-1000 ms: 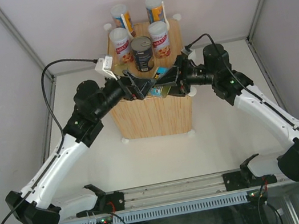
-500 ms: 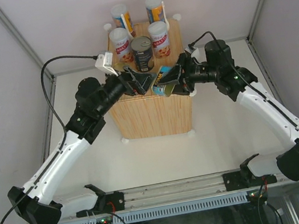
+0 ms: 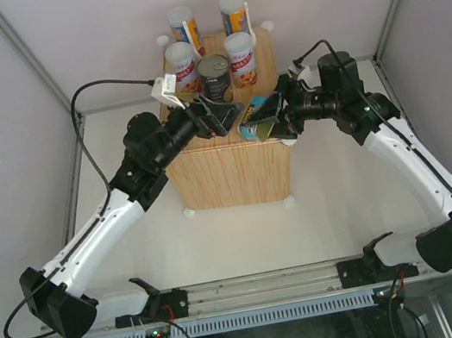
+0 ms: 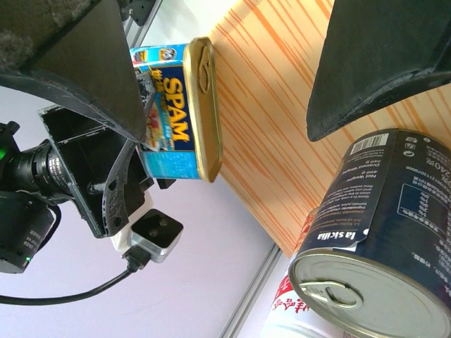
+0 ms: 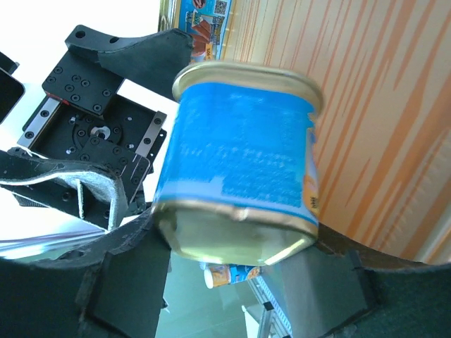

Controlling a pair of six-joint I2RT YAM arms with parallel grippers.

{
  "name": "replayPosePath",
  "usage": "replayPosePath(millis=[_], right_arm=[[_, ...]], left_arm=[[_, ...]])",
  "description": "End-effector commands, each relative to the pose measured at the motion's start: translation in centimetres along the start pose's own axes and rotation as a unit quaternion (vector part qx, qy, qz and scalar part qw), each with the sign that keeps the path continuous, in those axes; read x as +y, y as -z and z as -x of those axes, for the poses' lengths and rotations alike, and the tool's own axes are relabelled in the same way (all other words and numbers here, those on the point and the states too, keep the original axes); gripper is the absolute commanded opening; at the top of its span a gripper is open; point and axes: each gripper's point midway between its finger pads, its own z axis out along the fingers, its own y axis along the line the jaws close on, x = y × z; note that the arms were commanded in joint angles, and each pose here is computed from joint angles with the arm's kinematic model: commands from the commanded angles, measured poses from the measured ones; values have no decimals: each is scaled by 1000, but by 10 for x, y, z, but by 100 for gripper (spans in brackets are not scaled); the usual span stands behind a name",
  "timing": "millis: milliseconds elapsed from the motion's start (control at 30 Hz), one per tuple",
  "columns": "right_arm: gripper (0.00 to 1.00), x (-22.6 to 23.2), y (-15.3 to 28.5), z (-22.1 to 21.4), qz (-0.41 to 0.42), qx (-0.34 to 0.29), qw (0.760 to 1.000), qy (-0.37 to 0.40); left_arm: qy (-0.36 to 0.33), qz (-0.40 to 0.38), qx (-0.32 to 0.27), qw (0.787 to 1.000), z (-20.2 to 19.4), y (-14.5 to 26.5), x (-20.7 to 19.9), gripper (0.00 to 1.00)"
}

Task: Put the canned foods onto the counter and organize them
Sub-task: Place the canned food on the counter.

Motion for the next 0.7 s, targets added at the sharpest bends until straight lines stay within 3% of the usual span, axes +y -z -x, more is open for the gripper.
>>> replayPosePath(millis=[0,333,567,667], right_arm=[[57,17,12,8,11,-13,999,49],[59,14,8,7,4,-3,998,57],[35,12,10,8,6,-4,998,56],[34,20,11,5,33,2,998,52]], left_arm=[[5,-40,-50,998,38,-2,-32,98],[6,-30,-55,998,38,-5,-28,98],[4,-25,-56,998,37,-5,-25,98],[2,-27,-53,998,36,-4,-26,98]])
